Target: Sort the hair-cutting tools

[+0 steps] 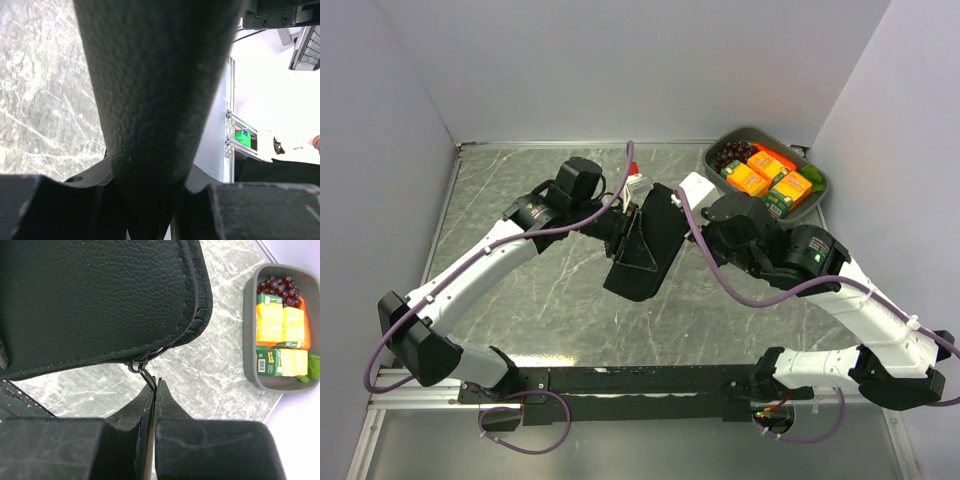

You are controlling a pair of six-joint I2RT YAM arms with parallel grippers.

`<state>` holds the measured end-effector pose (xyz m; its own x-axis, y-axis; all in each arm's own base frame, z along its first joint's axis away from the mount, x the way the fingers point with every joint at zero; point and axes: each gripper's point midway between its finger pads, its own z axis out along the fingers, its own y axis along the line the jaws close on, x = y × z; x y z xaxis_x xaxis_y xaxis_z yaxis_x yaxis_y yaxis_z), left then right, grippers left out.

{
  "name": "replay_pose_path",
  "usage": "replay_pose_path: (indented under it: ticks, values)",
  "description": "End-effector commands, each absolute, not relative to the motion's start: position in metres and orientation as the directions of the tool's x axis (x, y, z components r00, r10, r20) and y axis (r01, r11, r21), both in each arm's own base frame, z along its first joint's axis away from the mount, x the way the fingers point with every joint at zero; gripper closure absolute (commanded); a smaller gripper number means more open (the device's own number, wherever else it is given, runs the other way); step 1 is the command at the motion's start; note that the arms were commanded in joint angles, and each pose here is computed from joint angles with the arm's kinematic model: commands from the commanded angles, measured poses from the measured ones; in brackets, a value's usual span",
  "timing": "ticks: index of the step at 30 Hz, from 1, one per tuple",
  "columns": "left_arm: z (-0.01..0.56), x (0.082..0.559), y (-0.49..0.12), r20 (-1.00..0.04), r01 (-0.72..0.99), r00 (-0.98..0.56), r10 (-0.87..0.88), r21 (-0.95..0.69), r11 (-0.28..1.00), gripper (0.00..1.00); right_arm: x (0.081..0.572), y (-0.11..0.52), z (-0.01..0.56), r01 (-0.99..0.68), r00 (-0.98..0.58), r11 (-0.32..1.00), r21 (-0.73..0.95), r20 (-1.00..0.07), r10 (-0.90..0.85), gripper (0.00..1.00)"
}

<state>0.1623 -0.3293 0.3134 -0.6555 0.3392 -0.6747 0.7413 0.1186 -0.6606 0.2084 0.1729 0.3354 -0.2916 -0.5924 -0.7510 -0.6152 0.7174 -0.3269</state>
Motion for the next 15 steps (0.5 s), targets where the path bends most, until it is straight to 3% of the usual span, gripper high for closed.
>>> replay_pose_path:
  ticks: [1,6,7,15]
  values:
    - [0.319,0.142,-0.319,-0.668,0.734,-0.642,0.375,-0.677,0.051,0.72,0.220,0.126,0.370,-0.416,-0.305,0.811,-0.411,-0.778,-0.550,1.00]
    - [0.311,0.132,-0.322,-0.671,0.744,-0.607,0.427,-0.669,0.006,0.71,0.226,0.118,0.386,-0.354,-0.276,0.827,-0.437,-0.796,-0.539,1.00]
    - [0.299,0.127,-0.321,-0.624,0.718,-0.625,0.469,-0.695,0.031,0.72,0.228,0.115,0.389,-0.331,-0.274,0.830,-0.450,-0.796,-0.540,1.00]
    - [0.268,0.099,-0.330,-0.573,0.716,-0.571,0.588,-0.698,0.016,0.76,0.236,0.116,0.405,-0.318,-0.225,0.803,-0.504,-0.782,-0.581,1.00]
